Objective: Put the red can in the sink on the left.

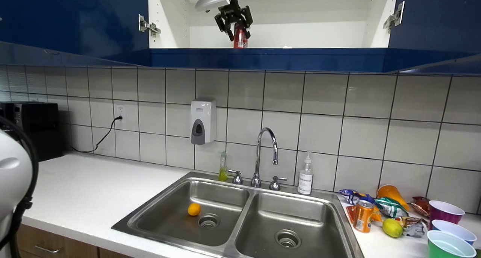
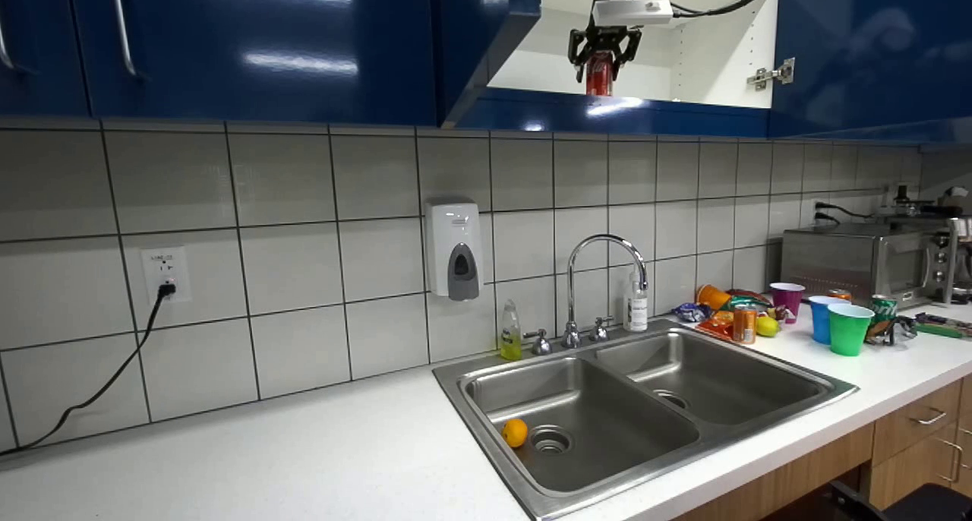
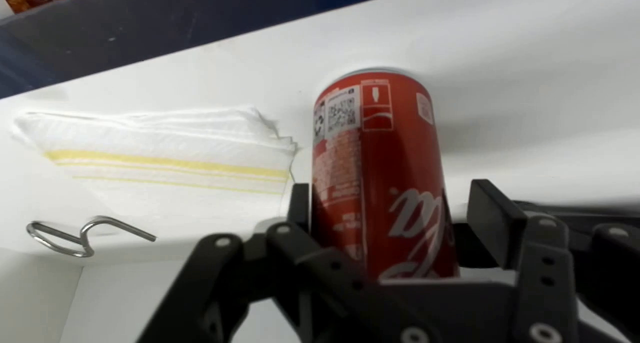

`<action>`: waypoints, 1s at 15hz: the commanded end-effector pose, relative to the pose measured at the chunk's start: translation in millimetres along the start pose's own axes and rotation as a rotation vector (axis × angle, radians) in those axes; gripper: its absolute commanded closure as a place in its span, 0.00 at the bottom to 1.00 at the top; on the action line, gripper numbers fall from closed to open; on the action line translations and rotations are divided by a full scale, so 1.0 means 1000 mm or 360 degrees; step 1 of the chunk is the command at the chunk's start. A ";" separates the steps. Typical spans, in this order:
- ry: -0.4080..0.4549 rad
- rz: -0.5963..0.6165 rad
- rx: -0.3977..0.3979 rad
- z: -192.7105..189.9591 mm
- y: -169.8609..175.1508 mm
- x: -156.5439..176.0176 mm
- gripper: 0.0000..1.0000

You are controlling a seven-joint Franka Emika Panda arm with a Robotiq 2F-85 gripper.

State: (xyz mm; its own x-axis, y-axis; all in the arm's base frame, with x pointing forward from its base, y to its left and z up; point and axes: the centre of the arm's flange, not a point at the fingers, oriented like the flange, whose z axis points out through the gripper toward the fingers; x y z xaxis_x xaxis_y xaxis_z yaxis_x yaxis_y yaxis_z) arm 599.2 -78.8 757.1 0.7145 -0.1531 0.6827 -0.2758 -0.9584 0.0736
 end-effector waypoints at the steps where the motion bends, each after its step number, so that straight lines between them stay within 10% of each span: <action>1: 0.0028 -0.0026 -0.0004 0.001 0.000 0.010 0.51; 15: 0.0027 -0.0021 -0.0007 -0.001 -0.002 0.006 0.62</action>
State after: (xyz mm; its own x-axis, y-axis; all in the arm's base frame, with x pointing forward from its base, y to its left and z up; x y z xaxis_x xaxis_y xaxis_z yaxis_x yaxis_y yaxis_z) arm 602.0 -79.1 756.4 0.7119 -0.1521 0.6856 -0.2753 -0.9585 0.0733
